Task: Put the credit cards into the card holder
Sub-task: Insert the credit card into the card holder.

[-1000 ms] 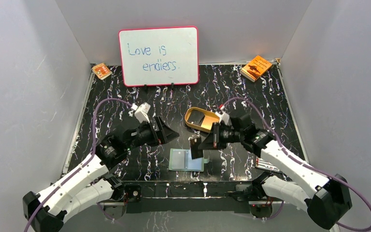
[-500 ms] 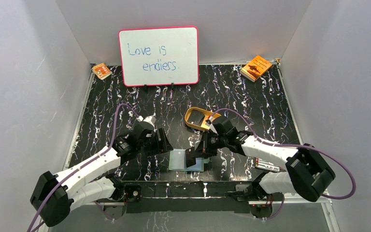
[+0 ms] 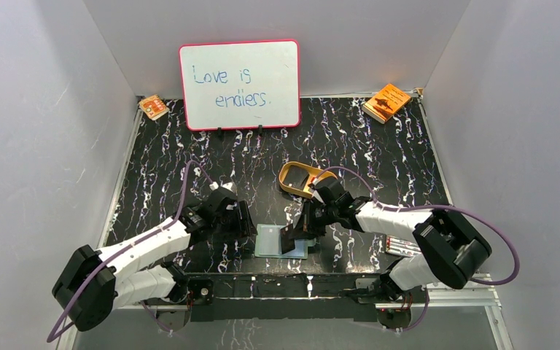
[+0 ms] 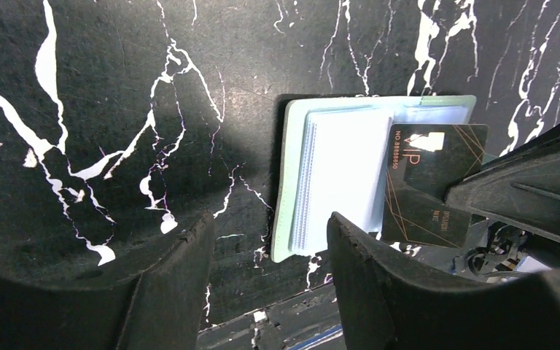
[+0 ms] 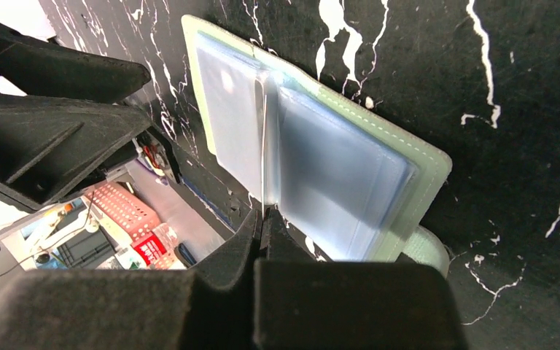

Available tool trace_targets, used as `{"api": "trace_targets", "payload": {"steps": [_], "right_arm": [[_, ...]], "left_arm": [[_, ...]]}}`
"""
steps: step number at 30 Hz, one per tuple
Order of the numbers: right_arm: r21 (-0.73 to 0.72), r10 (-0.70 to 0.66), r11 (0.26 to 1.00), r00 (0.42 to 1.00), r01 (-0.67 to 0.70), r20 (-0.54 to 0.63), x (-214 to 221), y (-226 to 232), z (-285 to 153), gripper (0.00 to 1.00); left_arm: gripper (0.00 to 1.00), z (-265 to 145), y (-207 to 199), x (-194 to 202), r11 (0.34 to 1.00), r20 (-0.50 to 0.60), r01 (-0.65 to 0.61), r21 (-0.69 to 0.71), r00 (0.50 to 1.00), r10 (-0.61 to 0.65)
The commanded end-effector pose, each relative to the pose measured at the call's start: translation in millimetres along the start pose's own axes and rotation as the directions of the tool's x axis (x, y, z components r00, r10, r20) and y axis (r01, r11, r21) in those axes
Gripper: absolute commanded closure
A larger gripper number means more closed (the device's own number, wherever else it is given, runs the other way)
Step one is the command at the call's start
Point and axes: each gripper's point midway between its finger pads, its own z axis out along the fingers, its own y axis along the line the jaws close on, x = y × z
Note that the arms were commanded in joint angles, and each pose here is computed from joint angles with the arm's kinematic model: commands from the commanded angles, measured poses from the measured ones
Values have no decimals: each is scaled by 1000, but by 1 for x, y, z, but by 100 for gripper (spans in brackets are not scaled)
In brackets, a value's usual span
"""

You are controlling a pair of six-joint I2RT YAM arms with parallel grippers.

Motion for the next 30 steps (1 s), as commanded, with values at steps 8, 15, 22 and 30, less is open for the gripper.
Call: {"api": "trace_targets", "payload": {"steps": [8, 15, 22, 30], "right_arm": [[-46, -38, 998, 999, 39, 6, -4, 4, 8, 100], [-52, -44, 998, 999, 44, 2, -4, 5, 10, 100], [-72, -63, 995, 998, 63, 5, -5, 8, 11, 100], [-89, -89, 992, 995, 93, 53, -10, 16, 4, 100]], "left_arm": [[46, 9, 5, 13, 1000, -54, 6, -6, 999, -6], [48, 14, 9, 20, 1000, -79, 8, -13, 997, -9], [53, 19, 12, 27, 1000, -113, 7, -19, 994, -9], [65, 26, 12, 32, 1000, -145, 2, -17, 989, -4]]}}
